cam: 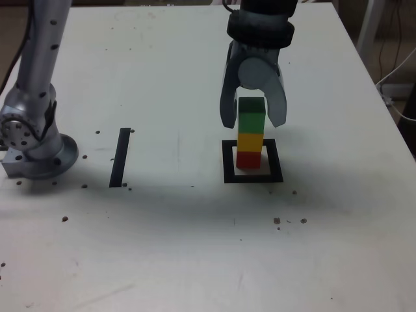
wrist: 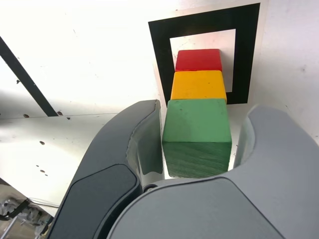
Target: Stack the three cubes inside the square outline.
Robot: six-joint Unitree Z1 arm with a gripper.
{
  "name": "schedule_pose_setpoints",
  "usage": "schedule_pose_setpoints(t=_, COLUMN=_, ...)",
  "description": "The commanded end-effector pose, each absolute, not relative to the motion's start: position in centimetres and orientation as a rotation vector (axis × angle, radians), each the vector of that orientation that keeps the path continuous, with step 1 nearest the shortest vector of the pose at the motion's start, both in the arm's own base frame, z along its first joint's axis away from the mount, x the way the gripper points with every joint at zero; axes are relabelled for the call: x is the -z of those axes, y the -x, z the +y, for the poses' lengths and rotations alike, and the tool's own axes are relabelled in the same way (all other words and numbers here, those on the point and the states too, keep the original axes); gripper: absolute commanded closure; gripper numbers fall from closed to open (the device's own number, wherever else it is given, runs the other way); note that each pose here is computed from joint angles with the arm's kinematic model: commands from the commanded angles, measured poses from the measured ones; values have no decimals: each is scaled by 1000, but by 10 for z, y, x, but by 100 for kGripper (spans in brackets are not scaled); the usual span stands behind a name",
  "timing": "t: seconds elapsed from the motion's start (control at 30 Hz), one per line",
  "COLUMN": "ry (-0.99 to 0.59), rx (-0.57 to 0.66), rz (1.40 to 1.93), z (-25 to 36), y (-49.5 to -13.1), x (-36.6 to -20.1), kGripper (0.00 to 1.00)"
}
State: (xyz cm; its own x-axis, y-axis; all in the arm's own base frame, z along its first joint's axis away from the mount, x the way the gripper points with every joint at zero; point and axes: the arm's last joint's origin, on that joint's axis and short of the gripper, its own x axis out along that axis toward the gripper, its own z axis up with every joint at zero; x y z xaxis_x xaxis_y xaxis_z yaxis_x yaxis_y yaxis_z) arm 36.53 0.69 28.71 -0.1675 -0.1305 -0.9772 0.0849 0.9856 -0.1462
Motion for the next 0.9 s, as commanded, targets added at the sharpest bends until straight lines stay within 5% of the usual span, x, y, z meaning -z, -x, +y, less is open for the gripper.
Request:
schedule_pose_setpoints(t=0.0, ry=30, rx=193, rz=1716, z=6, y=-364, x=-291, kGripper=4)
schedule_pose_setpoints(t=0.53, ry=-17, rx=90, rz=1622, z=8, y=-289, x=-345, kGripper=1)
schedule_pose_setpoints(t=0.87, ry=-40, rx=44, rz=1720, z=8, y=-215, x=-327, kGripper=1)
